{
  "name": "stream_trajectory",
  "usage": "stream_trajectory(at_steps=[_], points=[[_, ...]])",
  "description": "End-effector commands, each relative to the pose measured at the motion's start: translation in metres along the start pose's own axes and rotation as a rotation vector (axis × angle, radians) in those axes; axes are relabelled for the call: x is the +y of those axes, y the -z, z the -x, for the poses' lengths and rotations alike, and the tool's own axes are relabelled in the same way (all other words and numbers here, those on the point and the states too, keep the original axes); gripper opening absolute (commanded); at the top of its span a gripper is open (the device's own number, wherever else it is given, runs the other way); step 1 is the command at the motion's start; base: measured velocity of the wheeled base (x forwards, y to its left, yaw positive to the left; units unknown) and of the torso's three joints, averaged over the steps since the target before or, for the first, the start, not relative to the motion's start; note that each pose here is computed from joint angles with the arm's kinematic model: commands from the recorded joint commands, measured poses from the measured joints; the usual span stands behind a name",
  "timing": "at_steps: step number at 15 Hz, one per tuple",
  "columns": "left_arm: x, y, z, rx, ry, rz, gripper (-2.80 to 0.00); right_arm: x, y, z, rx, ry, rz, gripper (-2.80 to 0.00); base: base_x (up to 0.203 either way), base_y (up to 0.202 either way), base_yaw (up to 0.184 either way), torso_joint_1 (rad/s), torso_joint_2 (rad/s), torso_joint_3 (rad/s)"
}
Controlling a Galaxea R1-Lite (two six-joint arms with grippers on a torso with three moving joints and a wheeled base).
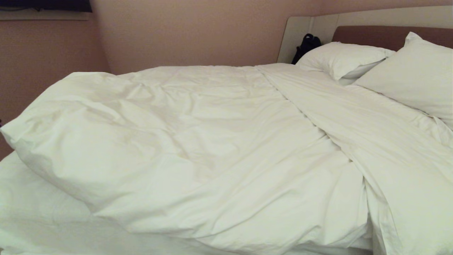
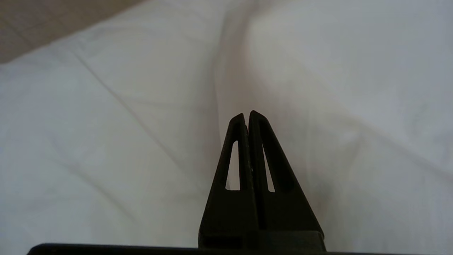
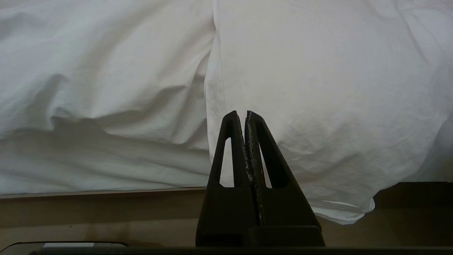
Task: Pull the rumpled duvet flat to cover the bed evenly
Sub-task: Flatten the corners of the folded blanket
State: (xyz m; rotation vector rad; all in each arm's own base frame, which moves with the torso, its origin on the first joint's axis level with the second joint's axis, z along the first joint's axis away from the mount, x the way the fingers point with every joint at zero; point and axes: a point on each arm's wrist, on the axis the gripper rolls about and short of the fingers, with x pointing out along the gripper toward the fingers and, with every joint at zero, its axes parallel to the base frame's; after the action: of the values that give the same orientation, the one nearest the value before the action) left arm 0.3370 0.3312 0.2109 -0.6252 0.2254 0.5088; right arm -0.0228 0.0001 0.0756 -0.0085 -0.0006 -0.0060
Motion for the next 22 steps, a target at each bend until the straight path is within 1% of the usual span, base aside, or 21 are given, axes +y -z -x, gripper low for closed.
stream_trajectory(at_steps=[1,2,4,6,7,9,11,12,15,19,20,22], points=[[0.018,0.010,-0.021,-0.010,0.002,0.068,-2.80,0.000,0.000,0.000,-0.001,0.000,0.001,-2.80,0.000,0.000,0.000,0.000,0.00,0.000],[0.022,0.014,-0.027,-0.006,0.007,0.090,-2.80,0.000,0.000,0.000,-0.001,0.000,0.001,-2.80,0.000,0.000,0.000,0.000,0.00,0.000],[0.025,0.021,-0.033,0.045,0.066,0.126,-2.80,0.000,0.000,0.000,-0.001,0.000,0.001,-2.80,0.000,0.000,0.000,0.000,0.00,0.000],[0.023,0.021,-0.031,0.115,0.176,0.178,-2.80,0.000,0.000,0.000,-0.001,-0.001,0.001,-2.80,0.000,0.000,0.000,0.000,0.00,0.000],[0.025,0.020,-0.028,0.143,0.217,0.201,-2.80,0.000,0.000,0.000,-0.001,0.000,0.001,-2.80,0.000,0.000,0.000,0.000,0.00,0.000],[0.030,0.020,-0.026,0.193,0.273,0.225,-2.80,0.000,0.000,0.000,-0.001,0.000,0.001,-2.80,0.000,0.000,0.000,0.000,0.00,0.000],[0.037,0.019,-0.024,0.222,0.323,0.236,-2.80,0.000,0.000,0.000,-0.001,0.000,0.001,-2.80,0.000,0.000,0.000,0.000,0.00,0.000],[0.039,0.018,-0.023,0.227,0.333,0.241,-2.80,0.000,0.000,0.000,-0.001,-0.001,0.001,-2.80,0.000,0.000,0.000,0.000,0.00,0.000],[0.035,0.012,-0.017,0.213,0.337,0.239,-2.80,0.000,0.000,0.000,-0.001,0.000,0.001,-2.80,0.000,0.000,0.000,0.000,0.00,0.000],[0.032,-0.004,0.003,0.172,0.334,0.226,-2.80,0.000,0.000,0.000,-0.001,0.000,0.001,-2.80,0.000,0.000,0.000,0.000,0.00,0.000],[0.031,-0.006,0.005,0.166,0.333,0.223,0.00,0.000,0.000,0.000,-0.001,0.000,0.001,-2.80,0.000,0.000,0.000,0.000,0.00,0.000],[0.033,-0.006,0.003,0.164,0.331,0.222,0.00,0.000,0.000,0.000,-0.001,0.000,0.001,-2.80,0.000,0.000,0.000,0.000,0.00,0.000]])
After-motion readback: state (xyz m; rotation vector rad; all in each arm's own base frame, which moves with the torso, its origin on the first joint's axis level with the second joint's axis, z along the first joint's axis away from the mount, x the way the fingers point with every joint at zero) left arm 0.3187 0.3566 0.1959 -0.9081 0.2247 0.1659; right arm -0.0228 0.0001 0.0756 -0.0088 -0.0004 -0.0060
